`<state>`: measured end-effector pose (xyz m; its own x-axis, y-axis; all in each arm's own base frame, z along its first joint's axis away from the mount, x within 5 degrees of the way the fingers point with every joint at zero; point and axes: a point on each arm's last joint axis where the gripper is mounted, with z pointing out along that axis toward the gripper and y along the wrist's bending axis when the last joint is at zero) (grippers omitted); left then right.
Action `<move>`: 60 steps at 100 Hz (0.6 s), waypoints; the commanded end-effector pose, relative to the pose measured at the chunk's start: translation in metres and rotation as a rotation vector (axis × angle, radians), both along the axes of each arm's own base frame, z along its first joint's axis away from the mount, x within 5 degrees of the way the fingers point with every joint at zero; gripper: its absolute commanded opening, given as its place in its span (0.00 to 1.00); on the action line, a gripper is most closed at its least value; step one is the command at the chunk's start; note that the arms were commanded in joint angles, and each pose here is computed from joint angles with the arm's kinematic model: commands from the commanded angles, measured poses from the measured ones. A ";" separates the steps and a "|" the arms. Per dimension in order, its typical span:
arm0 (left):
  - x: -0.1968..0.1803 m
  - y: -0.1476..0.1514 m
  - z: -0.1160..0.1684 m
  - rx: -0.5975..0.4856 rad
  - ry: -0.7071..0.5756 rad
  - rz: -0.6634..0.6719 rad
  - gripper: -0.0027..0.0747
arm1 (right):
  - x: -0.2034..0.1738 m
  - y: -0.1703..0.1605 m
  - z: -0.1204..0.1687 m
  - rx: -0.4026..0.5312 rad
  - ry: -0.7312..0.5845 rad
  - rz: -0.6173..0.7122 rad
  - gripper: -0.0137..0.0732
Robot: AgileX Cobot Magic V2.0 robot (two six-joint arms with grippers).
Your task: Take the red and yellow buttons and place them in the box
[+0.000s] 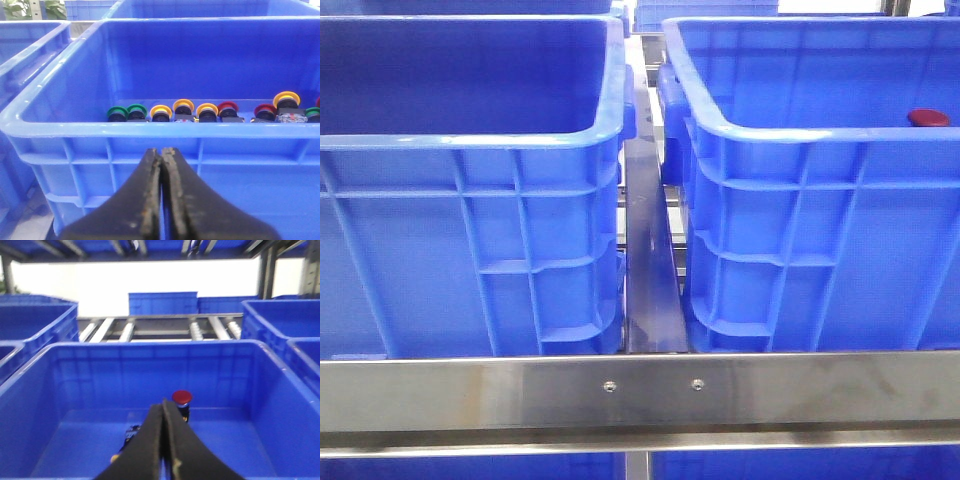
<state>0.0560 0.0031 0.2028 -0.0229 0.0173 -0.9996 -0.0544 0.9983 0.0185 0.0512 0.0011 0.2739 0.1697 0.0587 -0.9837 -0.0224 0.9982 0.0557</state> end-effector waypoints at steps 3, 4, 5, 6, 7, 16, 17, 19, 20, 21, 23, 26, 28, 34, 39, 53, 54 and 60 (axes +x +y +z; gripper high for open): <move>0.000 0.000 -0.010 -0.002 -0.052 -0.007 0.01 | 0.003 -0.002 0.002 0.002 -0.141 -0.007 0.08; 0.000 0.000 -0.010 -0.002 -0.052 -0.007 0.01 | 0.003 -0.001 0.001 0.002 -0.142 -0.002 0.08; 0.000 0.000 -0.010 -0.002 -0.052 -0.007 0.01 | 0.003 -0.001 0.000 -0.002 -0.145 0.000 0.08; 0.000 0.000 -0.010 -0.002 -0.052 -0.007 0.01 | 0.003 -0.001 -0.003 -0.004 -0.139 0.003 0.08; 0.000 0.000 -0.010 -0.002 -0.052 -0.007 0.01 | 0.004 -0.001 -0.003 -0.005 -0.140 0.009 0.08; 0.000 0.000 -0.010 -0.002 -0.052 -0.007 0.01 | 0.006 0.002 -0.016 -0.031 -0.111 0.043 0.08; 0.000 0.000 -0.010 -0.002 -0.052 -0.007 0.01 | 0.007 0.002 -0.018 -0.036 -0.106 0.045 0.08; 0.000 0.000 -0.010 -0.002 -0.052 -0.007 0.01 | 0.007 0.003 -0.020 -0.043 -0.103 0.049 0.08; 0.000 0.000 -0.010 -0.002 -0.052 -0.007 0.01 | 0.007 0.003 -0.021 -0.046 -0.101 0.051 0.08; 0.000 0.000 -0.010 -0.002 -0.052 -0.007 0.01 | 0.007 0.003 -0.022 -0.047 -0.099 0.053 0.08; 0.000 0.000 -0.010 -0.002 -0.052 -0.007 0.01 | 0.007 0.003 -0.023 -0.054 -0.095 0.054 0.08; 0.000 0.000 -0.010 -0.002 -0.052 -0.007 0.01 | 0.008 0.003 -0.026 -0.060 -0.089 0.054 0.08; 0.000 0.000 -0.010 -0.002 -0.052 -0.007 0.01 | 0.008 0.003 -0.027 -0.060 -0.088 0.054 0.08; 0.000 0.000 -0.010 -0.002 -0.052 -0.007 0.01 | 0.007 0.003 -0.034 -0.060 -0.085 0.051 0.08; 0.000 0.000 -0.010 -0.002 -0.052 -0.007 0.01 | 0.006 0.003 -0.041 -0.058 -0.098 0.049 0.08; 0.000 0.000 -0.010 -0.002 -0.052 -0.007 0.01 | 0.001 0.003 -0.048 -0.056 -0.104 0.054 0.08; 0.000 0.000 -0.010 -0.002 -0.052 -0.007 0.01 | 0.001 0.003 -0.048 -0.059 -0.106 0.053 0.08; 0.000 0.000 -0.010 -0.002 -0.052 -0.007 0.01 | -0.001 0.002 -0.048 -0.064 -0.114 0.044 0.08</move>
<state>0.0560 0.0031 0.2028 -0.0229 0.0173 -0.9996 -0.0544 0.9983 0.0185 0.0555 0.0043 0.2148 0.1793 0.0185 -0.9836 -0.0826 0.9966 0.0037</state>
